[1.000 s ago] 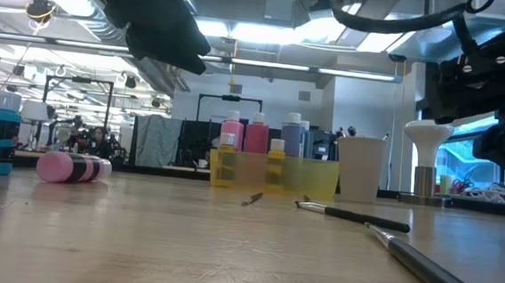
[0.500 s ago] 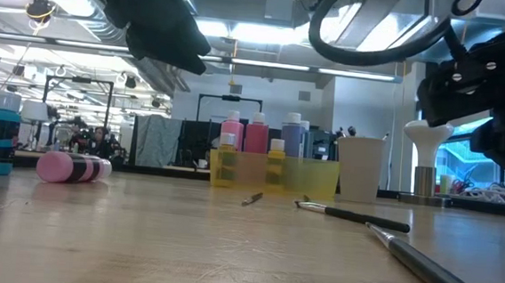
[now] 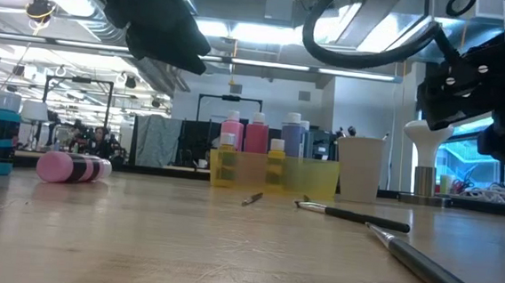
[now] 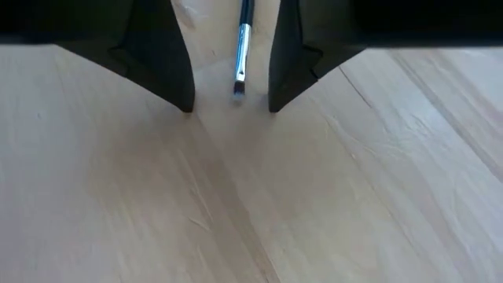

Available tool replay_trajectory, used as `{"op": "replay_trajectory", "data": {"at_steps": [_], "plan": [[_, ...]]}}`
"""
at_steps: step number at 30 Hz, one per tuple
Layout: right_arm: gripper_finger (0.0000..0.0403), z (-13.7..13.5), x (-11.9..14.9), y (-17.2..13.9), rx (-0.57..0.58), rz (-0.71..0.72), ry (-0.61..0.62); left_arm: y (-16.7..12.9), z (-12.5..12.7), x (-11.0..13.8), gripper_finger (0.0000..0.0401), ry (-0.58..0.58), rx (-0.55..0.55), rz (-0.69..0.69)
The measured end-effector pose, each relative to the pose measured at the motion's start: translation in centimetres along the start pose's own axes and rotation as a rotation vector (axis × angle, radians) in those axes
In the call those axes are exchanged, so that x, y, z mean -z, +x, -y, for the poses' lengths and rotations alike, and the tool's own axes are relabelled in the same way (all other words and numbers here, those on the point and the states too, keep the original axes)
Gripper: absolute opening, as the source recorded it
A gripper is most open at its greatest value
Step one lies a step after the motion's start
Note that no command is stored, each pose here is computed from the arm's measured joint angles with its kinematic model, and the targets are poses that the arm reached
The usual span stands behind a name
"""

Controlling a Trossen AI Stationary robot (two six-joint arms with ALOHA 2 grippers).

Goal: Pick & Place Paint Supplies
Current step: Put the silver paint brush into the white cup

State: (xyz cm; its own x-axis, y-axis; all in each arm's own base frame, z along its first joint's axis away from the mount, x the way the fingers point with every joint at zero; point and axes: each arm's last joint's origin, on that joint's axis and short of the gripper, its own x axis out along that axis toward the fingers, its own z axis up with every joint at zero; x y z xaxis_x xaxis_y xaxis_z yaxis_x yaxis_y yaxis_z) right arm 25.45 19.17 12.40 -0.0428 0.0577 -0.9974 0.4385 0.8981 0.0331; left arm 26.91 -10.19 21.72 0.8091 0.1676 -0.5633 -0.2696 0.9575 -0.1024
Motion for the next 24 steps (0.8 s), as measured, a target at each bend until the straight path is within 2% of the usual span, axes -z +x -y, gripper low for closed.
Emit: {"op": "replay_trajectory", "data": {"at_steps": [5,20,24], "plan": [[0.0132,-0.05,0.07,0.0,-0.007,-0.011,0.028,0.0,0.0,0.0,0.0213,0.0,0.0,0.0],[0.0009,-0.15,0.07,0.0,-0.018,-0.015,0.049,0.0,0.0,0.0,0.0213,0.0,0.0,0.0],[0.0003,-0.16,0.07,0.0,-0.019,-0.014,0.049,0.0,0.0,0.0,0.0213,0.0,0.0,0.0]]}}
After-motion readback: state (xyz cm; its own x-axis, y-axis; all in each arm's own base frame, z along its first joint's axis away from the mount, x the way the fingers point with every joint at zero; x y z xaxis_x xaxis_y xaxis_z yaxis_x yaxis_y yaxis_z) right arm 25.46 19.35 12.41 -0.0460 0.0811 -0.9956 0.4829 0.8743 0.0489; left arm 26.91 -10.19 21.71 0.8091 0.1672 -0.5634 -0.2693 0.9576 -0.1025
